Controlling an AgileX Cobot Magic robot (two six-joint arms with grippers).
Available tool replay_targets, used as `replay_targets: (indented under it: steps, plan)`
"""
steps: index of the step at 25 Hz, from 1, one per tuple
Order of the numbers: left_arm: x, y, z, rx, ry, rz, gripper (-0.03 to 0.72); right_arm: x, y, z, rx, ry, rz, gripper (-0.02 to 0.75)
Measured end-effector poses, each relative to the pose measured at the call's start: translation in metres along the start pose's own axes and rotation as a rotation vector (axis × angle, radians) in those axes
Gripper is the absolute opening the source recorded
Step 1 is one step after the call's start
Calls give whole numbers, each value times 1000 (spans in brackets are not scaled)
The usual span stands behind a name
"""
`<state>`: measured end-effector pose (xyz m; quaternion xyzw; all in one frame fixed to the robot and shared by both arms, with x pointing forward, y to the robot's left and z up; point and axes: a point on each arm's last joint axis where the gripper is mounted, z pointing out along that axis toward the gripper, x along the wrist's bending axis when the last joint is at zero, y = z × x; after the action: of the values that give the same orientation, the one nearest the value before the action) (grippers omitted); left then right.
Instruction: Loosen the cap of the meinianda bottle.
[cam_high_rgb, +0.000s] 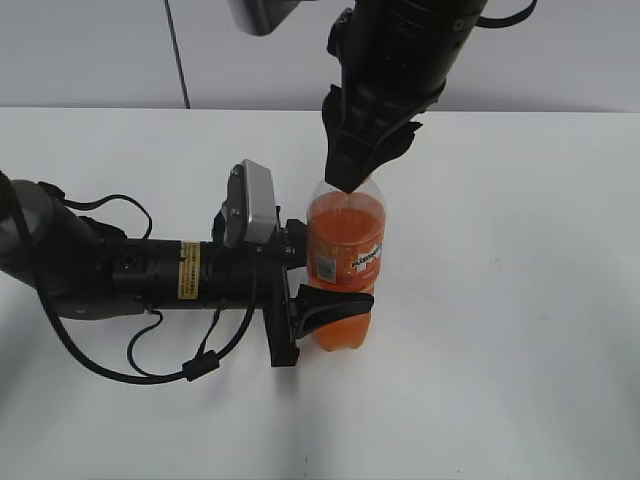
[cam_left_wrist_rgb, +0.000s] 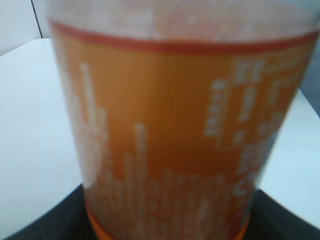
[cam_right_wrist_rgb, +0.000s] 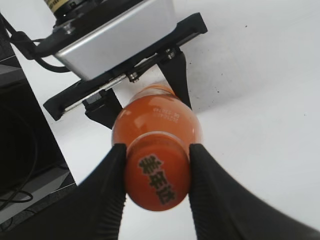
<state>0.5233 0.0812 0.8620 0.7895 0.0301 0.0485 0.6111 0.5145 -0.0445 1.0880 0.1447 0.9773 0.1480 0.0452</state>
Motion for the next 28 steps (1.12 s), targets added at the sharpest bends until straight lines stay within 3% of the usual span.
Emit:
replay_targets:
  steps: [8,28]
  plan:
    - [0,0,0,2,-4,3,404,-1,0,0,3,-7,-114,281]
    - [-2,0,0,7,-37,34,403,6,2,-1,-39,49,-757,281]
